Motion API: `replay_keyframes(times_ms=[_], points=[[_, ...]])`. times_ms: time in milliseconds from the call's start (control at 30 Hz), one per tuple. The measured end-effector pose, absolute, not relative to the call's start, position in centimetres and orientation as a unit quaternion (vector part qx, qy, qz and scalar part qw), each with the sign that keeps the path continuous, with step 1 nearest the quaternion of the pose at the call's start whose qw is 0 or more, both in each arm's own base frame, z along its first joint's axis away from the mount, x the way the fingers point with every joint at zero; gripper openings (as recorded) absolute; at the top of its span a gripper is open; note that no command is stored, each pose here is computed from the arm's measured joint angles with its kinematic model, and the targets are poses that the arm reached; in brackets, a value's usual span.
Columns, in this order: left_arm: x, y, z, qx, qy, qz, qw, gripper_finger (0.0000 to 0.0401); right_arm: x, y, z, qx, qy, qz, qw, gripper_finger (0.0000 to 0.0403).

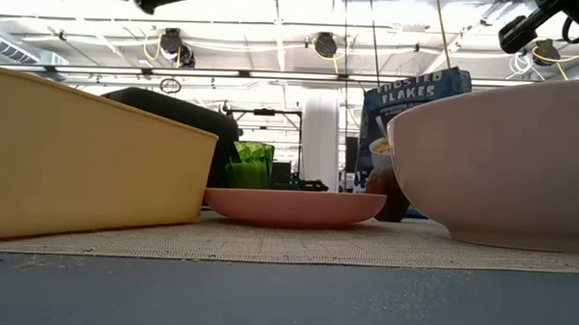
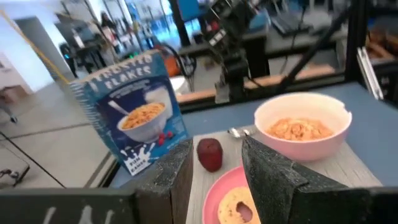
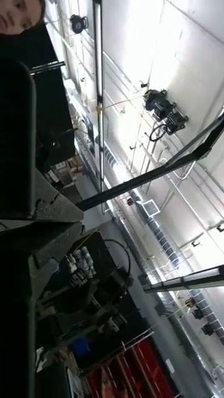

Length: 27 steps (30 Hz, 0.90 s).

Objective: Arrange a breakfast setting
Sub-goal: Return to Home Position

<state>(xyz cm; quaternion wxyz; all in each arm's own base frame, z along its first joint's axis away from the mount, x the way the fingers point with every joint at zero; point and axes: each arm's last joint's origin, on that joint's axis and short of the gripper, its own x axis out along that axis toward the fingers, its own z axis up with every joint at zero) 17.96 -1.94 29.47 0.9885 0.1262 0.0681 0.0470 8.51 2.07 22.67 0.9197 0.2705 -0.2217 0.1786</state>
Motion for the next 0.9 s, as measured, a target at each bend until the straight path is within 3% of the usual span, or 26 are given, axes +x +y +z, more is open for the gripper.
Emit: replay_keyframes(times_ms=[400,900], points=[[11.6,-0.4,24.6,0.098,-0.026,0.085,0.991,0.0145,8.5,2.1,22.7,0.271,-0.223,0.177,0.92,0.0001],[7.4,0.1,23.6,0.062,-0.07,0.089,0.992,0.0145,8.5,2.1,22.7,0.27,-0.223,0.177,0.92,0.0001]])
